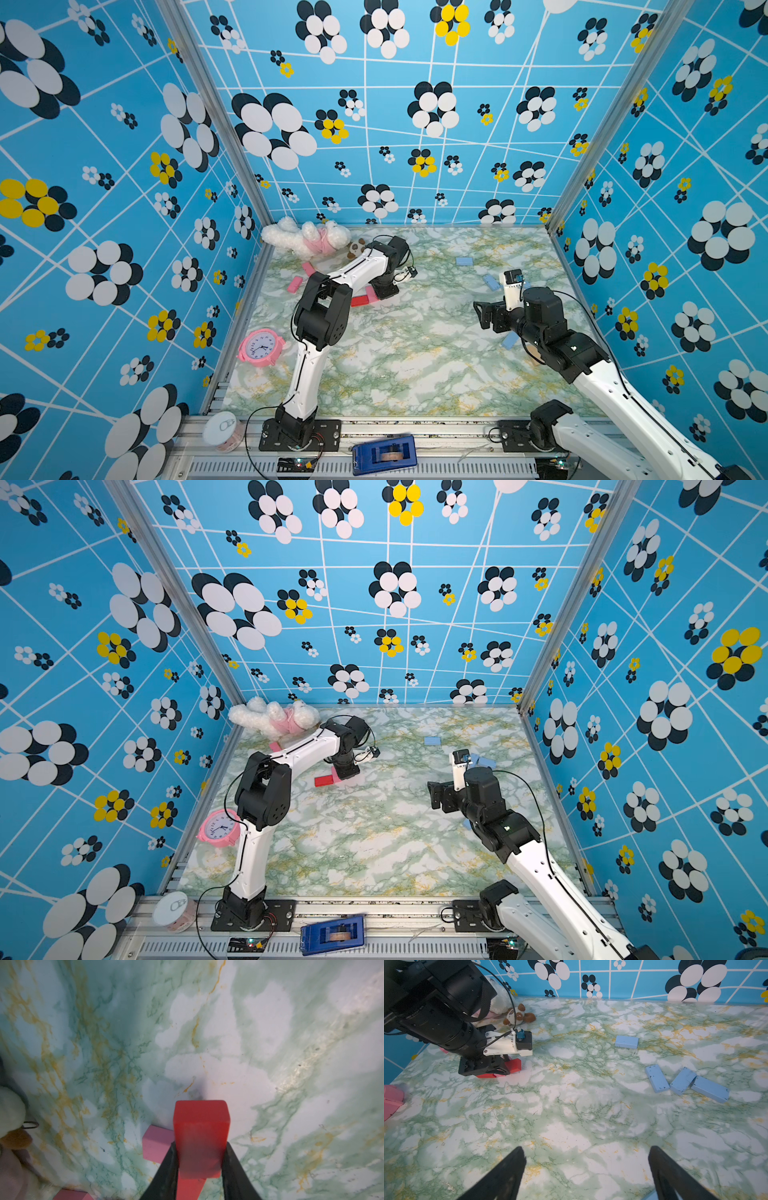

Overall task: Assemble the letter t with building blocks
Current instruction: Assemble the building block at the center of the board.

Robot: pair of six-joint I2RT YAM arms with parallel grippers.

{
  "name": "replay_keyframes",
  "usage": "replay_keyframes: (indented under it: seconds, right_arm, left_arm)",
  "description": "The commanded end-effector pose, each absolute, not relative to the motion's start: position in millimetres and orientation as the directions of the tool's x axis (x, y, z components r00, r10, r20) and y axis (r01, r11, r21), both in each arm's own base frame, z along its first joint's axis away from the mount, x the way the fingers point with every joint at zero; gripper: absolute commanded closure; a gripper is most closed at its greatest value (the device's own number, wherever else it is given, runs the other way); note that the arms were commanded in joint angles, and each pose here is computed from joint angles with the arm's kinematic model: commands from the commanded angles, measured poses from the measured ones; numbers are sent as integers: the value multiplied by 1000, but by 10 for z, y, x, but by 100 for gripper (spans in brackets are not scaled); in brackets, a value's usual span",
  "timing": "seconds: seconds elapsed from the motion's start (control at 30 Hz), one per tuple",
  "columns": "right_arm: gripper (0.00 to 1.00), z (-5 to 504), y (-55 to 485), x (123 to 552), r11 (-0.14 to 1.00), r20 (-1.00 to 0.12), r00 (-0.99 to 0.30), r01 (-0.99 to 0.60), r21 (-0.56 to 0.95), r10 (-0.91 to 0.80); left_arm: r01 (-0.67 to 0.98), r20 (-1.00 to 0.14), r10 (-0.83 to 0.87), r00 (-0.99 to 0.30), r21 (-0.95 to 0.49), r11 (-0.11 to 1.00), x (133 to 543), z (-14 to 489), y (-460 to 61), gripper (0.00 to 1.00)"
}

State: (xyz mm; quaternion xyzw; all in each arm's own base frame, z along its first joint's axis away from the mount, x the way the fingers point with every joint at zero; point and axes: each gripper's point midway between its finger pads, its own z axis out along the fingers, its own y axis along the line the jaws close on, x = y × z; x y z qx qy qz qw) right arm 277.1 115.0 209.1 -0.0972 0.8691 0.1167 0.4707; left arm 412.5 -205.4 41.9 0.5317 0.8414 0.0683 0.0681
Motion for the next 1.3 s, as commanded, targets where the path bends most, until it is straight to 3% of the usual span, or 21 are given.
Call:
replay_keyframes:
  seconds: [0.0,0.43,0.83,0.9,1.27]
  right_arm:
    - [4,2042,1204,2762,947,-838,-543,-296,126,-59]
    - [4,2029,1209,2764,947,-835,-547,-296,126,-60]
    - [4,2028,1218,2772,945,-835,-546,-300,128,-60]
    - [4,2027,1218,2771,945,-835,-547,-299,128,-60]
    - [4,2029,1219,2773,945,-836,-546,-300,127,-61]
  left_arm:
    - [897,1,911,-412,173,406,4086,230,-2018,71]
    - [897,22,911,-412,181,402,4066,136,-1973,67]
    - [895,47,917,-396,243,374,4096,174,-1875,58]
    - [891,43,916,-398,255,375,4114,191,-1867,52]
    - [885,43,915,-401,278,375,4099,257,-1841,51]
